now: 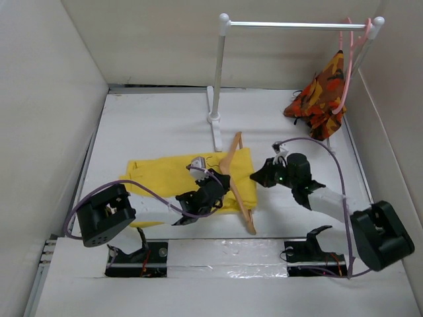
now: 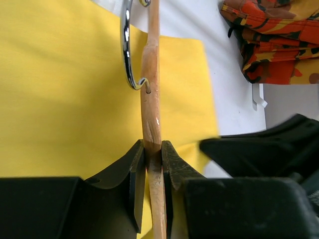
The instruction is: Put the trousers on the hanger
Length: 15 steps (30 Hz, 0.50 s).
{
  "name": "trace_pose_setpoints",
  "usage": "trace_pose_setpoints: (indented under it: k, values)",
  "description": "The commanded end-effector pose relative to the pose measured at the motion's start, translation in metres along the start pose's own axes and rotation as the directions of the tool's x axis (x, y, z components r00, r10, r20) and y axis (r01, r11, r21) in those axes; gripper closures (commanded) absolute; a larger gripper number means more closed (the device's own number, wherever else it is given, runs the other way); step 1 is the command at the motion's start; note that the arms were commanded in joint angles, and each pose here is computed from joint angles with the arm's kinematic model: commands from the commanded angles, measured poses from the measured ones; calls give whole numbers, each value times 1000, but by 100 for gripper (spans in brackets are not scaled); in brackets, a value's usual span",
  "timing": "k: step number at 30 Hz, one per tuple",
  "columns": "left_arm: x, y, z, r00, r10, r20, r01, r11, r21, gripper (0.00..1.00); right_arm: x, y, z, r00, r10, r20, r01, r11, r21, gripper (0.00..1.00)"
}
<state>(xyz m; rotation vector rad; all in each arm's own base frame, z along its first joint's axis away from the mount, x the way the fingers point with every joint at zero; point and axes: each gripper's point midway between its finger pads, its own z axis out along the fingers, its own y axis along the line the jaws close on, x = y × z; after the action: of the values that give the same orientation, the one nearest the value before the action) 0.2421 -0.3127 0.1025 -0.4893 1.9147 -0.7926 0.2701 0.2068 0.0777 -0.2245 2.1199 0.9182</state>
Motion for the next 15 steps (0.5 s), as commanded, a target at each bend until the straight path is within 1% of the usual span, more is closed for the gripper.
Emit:
trace_pose_setpoints:
  k: [1, 2, 3, 5, 6, 7, 8, 9, 12, 14, 15]
  values:
    - [-9, 34, -4, 992, 120, 23, -118, 990, -81, 100, -29, -17, -24, 992, -43, 118, 35, 997, 69, 100]
    - [-9, 37, -5, 992, 128, 19, -126, 988, -84, 100, -31, -18, -30, 991, -39, 124, 30, 997, 73, 100]
    - [-7, 44, -6, 991, 136, 11, -134, 986, -94, 100, -44, -20, -40, 984, -52, 170, 38, 996, 84, 100]
    - [-6, 48, -9, 990, 140, 2, -139, 985, -98, 100, -51, -22, -50, 982, -52, 183, 33, 994, 104, 100]
    - [-4, 57, -11, 988, 154, -7, -154, 981, -118, 100, -58, -27, -55, 978, -60, 199, 35, 992, 124, 100]
    - [-7, 61, -12, 988, 154, -1, -153, 980, -129, 100, -65, -27, -61, 973, -73, 217, 44, 990, 135, 100]
    - [-10, 63, -15, 989, 150, 6, -148, 980, -133, 100, -67, -30, -65, 976, -67, 208, 34, 987, 157, 100]
    - [-10, 73, -19, 987, 161, 1, -159, 975, -156, 100, -68, -35, -69, 976, -77, 202, 41, 983, 179, 100]
    - [-24, 86, -30, 984, 178, 28, -170, 968, -185, 100, -80, -57, -90, 965, -76, 252, 9, 966, 258, 100]
    - [-35, 85, -36, 985, 166, 51, -155, 972, -177, 100, -82, -64, -96, 962, -71, 263, -5, 961, 275, 100]
    - [-36, 91, -40, 982, 183, 47, -171, 967, -190, 100, -81, -67, -99, 962, -69, 264, -9, 960, 281, 100]
